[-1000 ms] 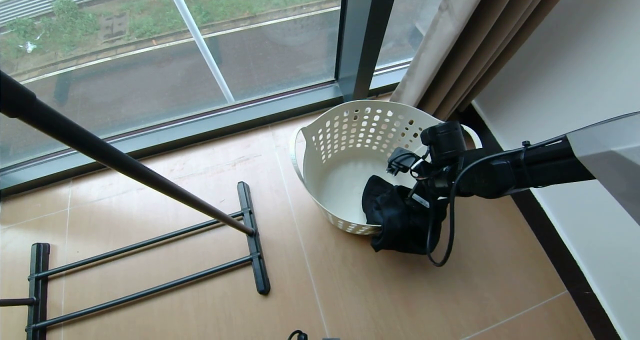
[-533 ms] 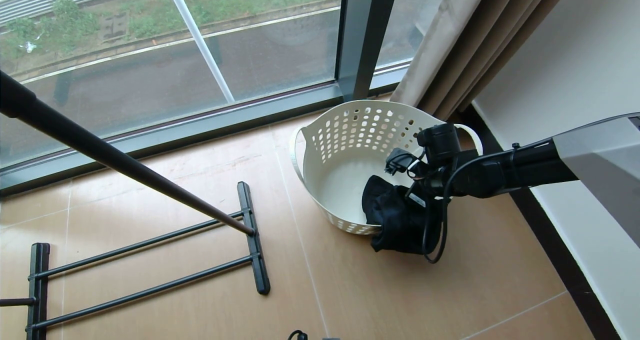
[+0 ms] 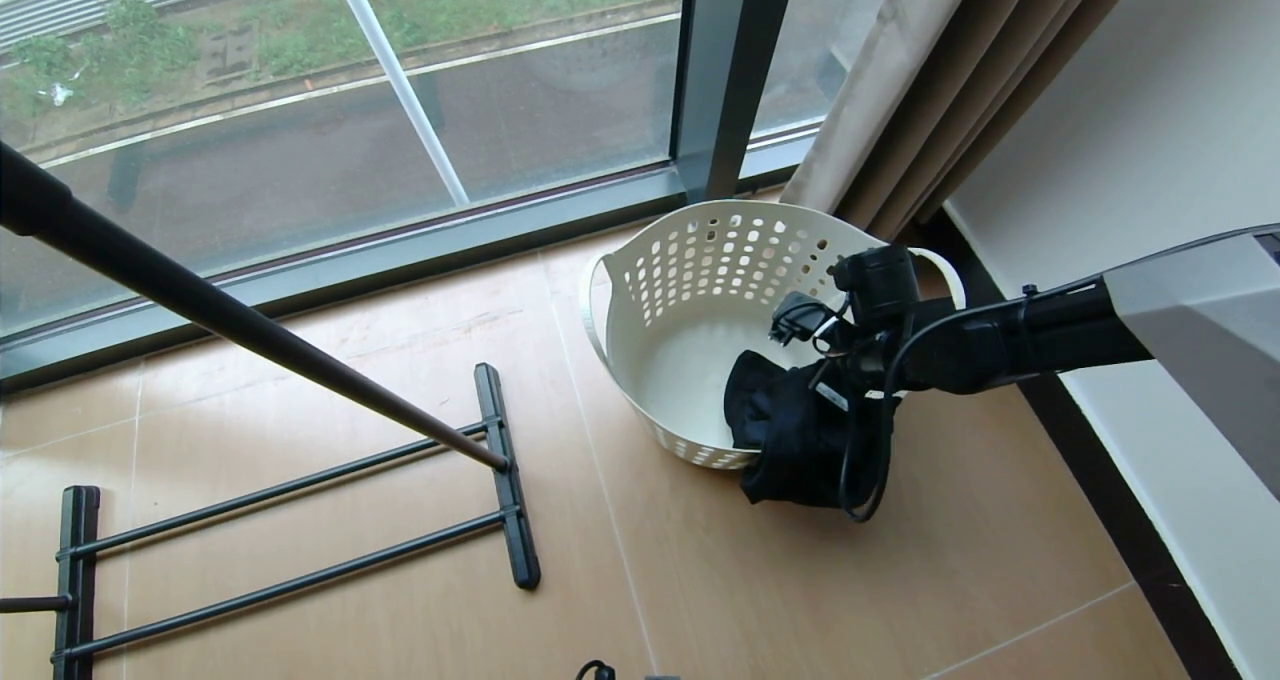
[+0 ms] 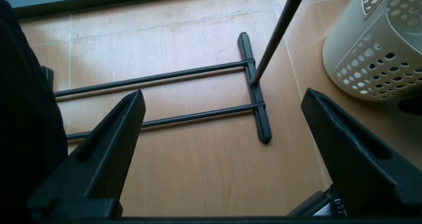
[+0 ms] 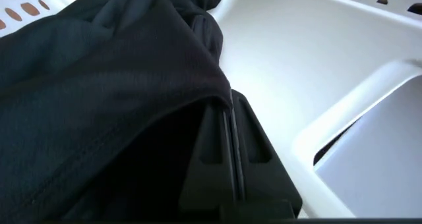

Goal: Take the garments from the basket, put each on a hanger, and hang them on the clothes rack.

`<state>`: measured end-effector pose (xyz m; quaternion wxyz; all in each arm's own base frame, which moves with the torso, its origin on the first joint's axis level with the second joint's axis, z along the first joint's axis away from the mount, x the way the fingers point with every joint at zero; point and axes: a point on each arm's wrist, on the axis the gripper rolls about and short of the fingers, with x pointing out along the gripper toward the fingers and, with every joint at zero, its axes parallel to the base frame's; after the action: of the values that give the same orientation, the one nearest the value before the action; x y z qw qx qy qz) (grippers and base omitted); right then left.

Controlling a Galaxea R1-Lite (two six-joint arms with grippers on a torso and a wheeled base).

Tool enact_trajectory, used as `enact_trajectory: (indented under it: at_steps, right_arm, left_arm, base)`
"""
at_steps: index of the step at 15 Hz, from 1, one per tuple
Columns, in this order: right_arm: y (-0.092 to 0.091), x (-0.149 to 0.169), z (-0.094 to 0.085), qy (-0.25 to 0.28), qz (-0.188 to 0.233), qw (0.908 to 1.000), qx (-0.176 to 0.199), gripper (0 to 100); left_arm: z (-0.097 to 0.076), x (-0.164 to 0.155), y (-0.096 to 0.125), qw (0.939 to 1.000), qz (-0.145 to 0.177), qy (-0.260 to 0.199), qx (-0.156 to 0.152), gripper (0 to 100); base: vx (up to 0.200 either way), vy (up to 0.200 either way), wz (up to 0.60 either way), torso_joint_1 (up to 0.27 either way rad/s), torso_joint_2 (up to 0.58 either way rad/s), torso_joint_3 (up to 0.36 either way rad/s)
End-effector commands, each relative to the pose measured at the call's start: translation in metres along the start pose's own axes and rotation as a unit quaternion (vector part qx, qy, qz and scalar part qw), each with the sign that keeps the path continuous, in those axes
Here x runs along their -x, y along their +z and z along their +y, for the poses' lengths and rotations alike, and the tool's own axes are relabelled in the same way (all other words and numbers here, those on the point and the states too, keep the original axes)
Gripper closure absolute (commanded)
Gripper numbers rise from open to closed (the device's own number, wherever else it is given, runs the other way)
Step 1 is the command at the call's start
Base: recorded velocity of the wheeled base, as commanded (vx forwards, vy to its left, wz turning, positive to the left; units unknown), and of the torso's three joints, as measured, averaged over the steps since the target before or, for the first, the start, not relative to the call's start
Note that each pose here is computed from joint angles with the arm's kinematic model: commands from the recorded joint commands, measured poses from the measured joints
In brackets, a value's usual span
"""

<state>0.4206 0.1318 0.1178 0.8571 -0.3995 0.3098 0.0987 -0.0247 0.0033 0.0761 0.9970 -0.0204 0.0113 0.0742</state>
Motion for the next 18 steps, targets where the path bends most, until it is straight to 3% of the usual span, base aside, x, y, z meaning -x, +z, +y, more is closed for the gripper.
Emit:
enact_trajectory:
  at_steps: [1, 2, 4, 5, 8, 11, 14, 18]
  right_arm:
    - [-0.001, 0.043, -0.015, -0.012, -0.021, 0.9997, -0.007, 100]
    - [-0.001, 0.043, -0.015, -0.012, -0.021, 0.9997, -0.007, 100]
    - [-0.013, 0.117, -0.026, -0.024, -0.057, 0.9978, -0.025, 100]
    - [-0.015, 0.127, -0.025, -0.023, -0.062, 0.9974, -0.027, 100]
    - [-0.047, 0.209, -0.004, 0.001, -0.117, 0.9923, -0.04, 100]
    - [-0.083, 0.251, 0.017, 0.05, -0.154, 0.9833, -0.083, 100]
    - [-0.109, 0.265, 0.026, 0.054, -0.182, 0.9767, -0.099, 100]
    - [-0.113, 0.267, 0.034, 0.053, -0.209, 0.9716, -0.098, 100]
  left_arm:
    - [0.0, 0.0, 0.0, 1.0, 0.001, 0.0, 0.0, 0]
    - [0.0, 0.0, 0.0, 1.0, 0.001, 0.0, 0.0, 0]
    - [0.0, 0.0, 0.0, 1.0, 0.0, 0.0, 0.0, 0]
    - [0.0, 0.0, 0.0, 1.0, 0.001, 0.0, 0.0, 0]
    - [0.0, 0.0, 0.0, 1.0, 0.0, 0.0, 0.0, 0]
    - [0.0, 0.0, 0.0, 1.0, 0.0, 0.0, 0.0, 0]
    - [0.0, 0.0, 0.0, 1.0, 0.0, 0.0, 0.0, 0]
    - [0.0, 0.0, 0.0, 1.0, 0.0, 0.0, 0.001, 0]
  base:
    - [0.0, 0.0, 0.0, 0.0, 0.0, 0.0]
    - [0.0, 0.0, 0.0, 0.0, 0.0, 0.0]
    - [0.0, 0.0, 0.0, 0.0, 0.0, 0.0]
    - [0.0, 0.0, 0.0, 0.0, 0.0, 0.0]
    - [0.0, 0.0, 0.0, 0.0, 0.0, 0.0]
    - [0.0, 0.0, 0.0, 0.0, 0.0, 0.0]
    - [0.0, 0.0, 0.0, 0.003, 0.0, 0.07]
    - [0.0, 0.0, 0.0, -0.001, 0.0, 0.184]
